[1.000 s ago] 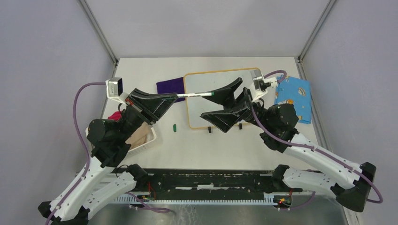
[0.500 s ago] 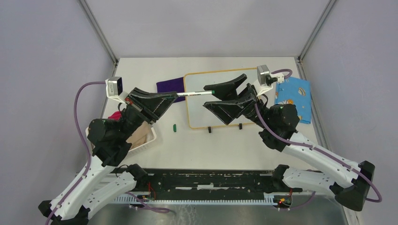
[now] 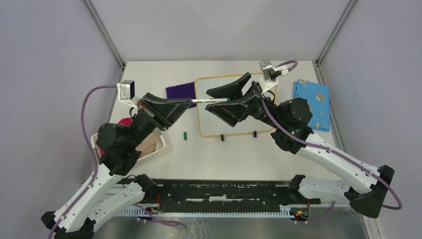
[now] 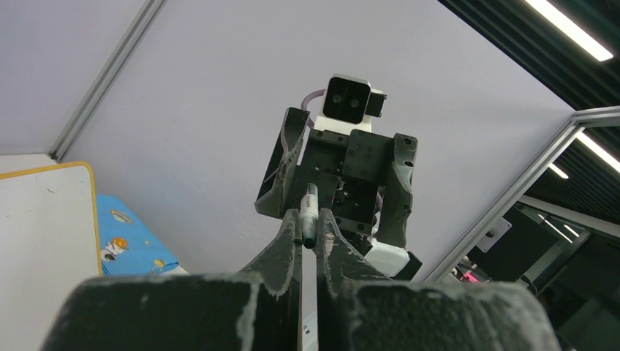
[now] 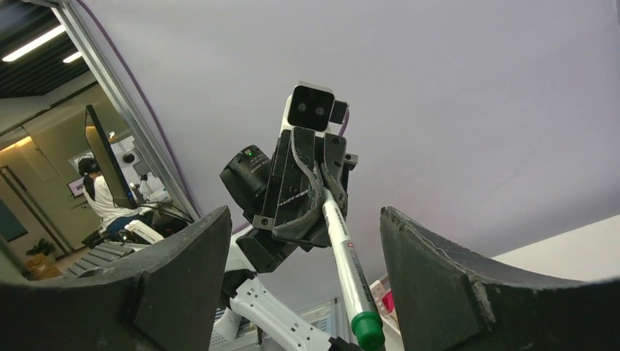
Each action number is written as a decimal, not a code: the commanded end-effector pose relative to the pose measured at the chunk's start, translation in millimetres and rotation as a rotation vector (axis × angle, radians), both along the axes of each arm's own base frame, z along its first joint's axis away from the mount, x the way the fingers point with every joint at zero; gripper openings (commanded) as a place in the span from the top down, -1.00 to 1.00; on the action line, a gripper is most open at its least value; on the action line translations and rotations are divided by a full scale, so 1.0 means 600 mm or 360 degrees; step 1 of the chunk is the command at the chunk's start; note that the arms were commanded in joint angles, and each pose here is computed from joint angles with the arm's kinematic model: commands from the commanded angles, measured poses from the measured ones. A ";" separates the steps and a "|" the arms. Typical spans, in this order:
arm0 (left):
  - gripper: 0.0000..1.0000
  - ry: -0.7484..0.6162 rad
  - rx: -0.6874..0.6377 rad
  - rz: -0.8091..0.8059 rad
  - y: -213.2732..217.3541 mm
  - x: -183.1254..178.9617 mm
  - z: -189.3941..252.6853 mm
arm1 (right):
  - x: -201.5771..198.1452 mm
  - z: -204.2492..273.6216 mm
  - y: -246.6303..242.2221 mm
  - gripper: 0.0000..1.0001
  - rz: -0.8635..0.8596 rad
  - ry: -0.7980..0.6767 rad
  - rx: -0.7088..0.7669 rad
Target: Write a sentence on the whiteboard
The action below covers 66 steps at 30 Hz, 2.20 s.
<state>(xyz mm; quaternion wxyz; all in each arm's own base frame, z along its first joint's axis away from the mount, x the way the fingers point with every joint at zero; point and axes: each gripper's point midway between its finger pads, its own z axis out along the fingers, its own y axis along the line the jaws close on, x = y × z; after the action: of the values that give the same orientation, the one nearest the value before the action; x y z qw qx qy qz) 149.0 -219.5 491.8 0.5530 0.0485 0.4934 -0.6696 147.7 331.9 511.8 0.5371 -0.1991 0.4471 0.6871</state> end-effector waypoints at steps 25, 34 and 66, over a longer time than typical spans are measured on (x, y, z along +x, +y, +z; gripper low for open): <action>0.96 -0.0031 0.0108 0.0165 0.010 0.020 0.000 | 0.007 0.010 -0.008 -0.05 -0.0026 0.0150 -0.0052; 0.96 -0.0008 0.0146 0.0116 -0.004 0.024 -0.008 | -0.007 0.016 -0.010 0.28 0.0026 0.0098 -0.0037; 0.96 0.0093 0.0286 0.0040 -0.030 0.034 -0.029 | -0.030 0.029 -0.039 0.17 0.0078 0.0011 0.0044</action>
<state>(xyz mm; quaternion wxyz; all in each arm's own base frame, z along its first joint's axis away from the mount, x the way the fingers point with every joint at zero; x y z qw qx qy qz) 160.1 -235.0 483.0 0.5340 0.0674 0.5447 -0.6431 155.2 330.6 489.6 0.4994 -0.1853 0.5071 0.6776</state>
